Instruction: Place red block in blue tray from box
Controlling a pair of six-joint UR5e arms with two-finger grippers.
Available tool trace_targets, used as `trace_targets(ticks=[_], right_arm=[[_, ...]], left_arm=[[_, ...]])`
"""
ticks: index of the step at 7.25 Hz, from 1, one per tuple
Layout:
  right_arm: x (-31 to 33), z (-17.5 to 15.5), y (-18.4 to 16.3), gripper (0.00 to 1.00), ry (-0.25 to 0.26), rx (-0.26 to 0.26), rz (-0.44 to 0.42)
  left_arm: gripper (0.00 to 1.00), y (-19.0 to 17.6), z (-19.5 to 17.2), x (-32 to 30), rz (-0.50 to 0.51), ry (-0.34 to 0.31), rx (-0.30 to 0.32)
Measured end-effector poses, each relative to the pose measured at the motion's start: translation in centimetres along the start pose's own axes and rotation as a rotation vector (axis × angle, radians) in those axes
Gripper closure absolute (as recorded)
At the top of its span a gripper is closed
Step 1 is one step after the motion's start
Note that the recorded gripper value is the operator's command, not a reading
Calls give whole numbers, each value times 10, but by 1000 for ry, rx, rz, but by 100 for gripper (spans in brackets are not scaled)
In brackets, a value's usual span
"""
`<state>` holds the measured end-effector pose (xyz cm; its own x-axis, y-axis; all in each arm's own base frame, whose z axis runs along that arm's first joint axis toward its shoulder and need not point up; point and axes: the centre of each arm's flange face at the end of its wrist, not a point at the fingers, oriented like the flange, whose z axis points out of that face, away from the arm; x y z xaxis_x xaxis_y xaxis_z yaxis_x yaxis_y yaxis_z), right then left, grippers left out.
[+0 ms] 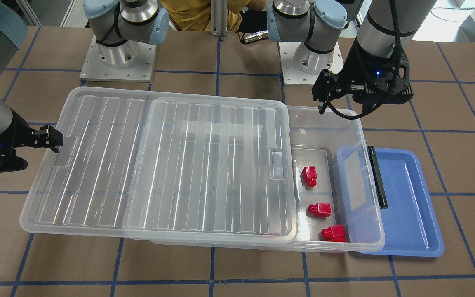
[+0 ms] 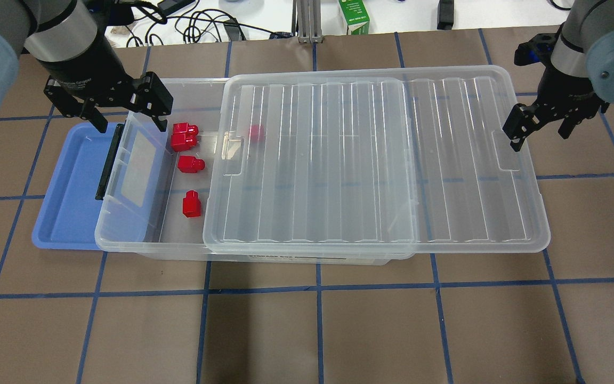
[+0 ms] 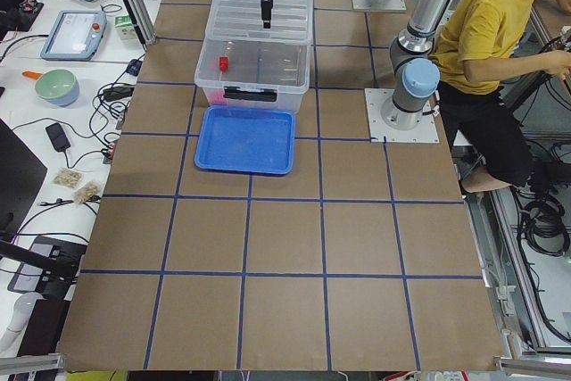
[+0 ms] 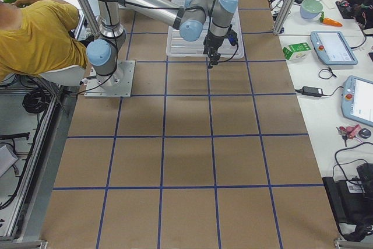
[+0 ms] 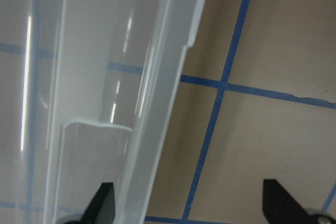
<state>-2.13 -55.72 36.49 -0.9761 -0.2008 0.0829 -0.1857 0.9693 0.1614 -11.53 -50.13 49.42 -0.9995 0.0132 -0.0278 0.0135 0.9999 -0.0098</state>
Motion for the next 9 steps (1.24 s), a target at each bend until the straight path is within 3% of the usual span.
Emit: trace_targets(ticks=[3, 4, 6, 9], right_arm=[[-12, -54, 19, 0, -4, 78, 95], [-22, -76, 24, 0, -21, 77, 149], [-50, -108, 29, 0, -31, 62, 222], [-107, -123, 27, 0, -29, 64, 246]], left_arm=[[0, 3, 20, 0, 21, 2, -35], [0, 3, 45, 1, 32, 6, -50], [0, 1, 113, 3, 59, 9, -20], [0, 4, 170, 3, 78, 7, -12]])
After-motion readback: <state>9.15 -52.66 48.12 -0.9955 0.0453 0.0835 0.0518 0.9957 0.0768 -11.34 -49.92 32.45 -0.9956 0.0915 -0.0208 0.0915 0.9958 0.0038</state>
